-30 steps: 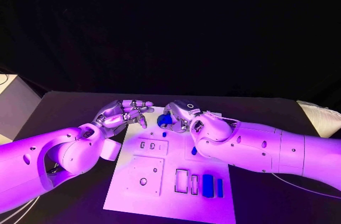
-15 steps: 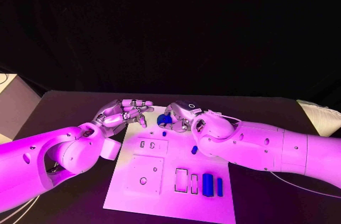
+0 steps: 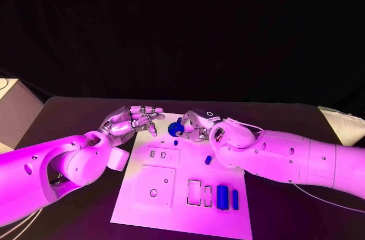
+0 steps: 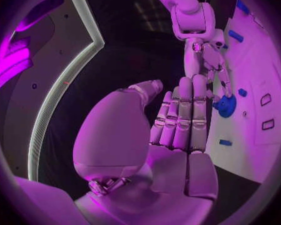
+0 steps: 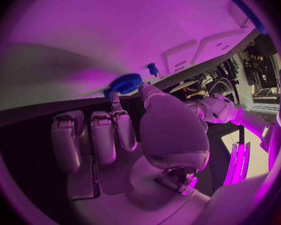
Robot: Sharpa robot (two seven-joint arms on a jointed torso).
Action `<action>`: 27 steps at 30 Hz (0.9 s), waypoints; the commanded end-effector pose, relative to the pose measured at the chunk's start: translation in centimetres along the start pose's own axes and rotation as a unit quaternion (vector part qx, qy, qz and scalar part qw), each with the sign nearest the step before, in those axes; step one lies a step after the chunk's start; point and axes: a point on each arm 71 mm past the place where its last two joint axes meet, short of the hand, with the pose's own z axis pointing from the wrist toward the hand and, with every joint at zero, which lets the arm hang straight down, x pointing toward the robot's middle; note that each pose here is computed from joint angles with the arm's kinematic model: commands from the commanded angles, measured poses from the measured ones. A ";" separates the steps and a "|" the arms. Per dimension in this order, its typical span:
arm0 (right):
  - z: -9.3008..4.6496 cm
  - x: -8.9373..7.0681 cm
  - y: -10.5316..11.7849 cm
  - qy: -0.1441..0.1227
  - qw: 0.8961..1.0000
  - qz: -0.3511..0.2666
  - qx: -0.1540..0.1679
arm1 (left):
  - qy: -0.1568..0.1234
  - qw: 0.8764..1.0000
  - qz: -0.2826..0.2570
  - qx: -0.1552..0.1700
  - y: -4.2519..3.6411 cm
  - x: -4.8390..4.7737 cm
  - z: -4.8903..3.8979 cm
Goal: Assemble the parts on the task board
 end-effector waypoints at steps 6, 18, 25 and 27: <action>-1.5 -0.5 -0.1 -0.019 1.000 0.007 -0.012 | 0.008 1.000 -0.002 0.003 -0.11 0.08 -0.02; -6.7 -4.6 -4.8 -0.077 0.993 0.088 -0.001 | 0.001 1.000 0.001 0.004 -0.15 -0.42 -0.17; -9.6 -6.0 -8.9 -0.067 0.991 0.117 0.014 | 0.000 1.000 0.001 0.004 -0.12 -0.50 -0.12; -10.2 -6.2 -10.2 -0.063 0.991 0.116 0.023 | 0.000 1.000 0.001 0.004 -0.10 -0.51 -0.10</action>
